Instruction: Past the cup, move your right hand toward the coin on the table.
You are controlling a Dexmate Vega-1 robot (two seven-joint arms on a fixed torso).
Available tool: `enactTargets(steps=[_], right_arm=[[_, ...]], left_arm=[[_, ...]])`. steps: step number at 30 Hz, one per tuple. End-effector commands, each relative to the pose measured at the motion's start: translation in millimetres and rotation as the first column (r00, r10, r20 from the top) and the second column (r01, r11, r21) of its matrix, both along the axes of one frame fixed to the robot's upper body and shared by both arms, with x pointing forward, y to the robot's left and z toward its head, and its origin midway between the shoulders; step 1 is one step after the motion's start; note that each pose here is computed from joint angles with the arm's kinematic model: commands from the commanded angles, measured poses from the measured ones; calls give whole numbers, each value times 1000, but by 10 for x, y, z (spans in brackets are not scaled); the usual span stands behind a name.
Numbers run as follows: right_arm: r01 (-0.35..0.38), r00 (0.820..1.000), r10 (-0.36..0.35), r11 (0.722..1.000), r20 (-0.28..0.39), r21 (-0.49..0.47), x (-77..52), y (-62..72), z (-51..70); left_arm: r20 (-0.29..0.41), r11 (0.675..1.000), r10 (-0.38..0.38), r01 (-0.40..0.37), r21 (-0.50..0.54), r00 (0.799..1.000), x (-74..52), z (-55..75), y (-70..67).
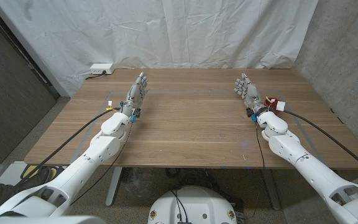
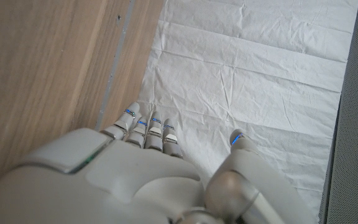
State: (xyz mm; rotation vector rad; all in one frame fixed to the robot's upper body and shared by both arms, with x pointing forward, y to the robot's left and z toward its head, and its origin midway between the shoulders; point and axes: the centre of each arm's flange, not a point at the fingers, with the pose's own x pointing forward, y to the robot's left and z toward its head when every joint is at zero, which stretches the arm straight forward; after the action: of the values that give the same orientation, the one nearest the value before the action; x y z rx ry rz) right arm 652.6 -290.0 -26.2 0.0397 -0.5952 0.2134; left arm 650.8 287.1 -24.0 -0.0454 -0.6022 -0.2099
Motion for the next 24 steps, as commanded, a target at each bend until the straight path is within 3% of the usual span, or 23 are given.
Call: enactTargets(steps=[1, 24], right_arm=[[-8, 1000, 8, 1000, 8, 7, 5, -27, 31], [1, 999, 0, 1000, 42, -30, -127, -26, 116]], left_arm=[[7, 1000, -4, 4, -7, 1000, -34, 27, -39], [20, 997, -66, 67, -41, 998, -20, 72, -39]])
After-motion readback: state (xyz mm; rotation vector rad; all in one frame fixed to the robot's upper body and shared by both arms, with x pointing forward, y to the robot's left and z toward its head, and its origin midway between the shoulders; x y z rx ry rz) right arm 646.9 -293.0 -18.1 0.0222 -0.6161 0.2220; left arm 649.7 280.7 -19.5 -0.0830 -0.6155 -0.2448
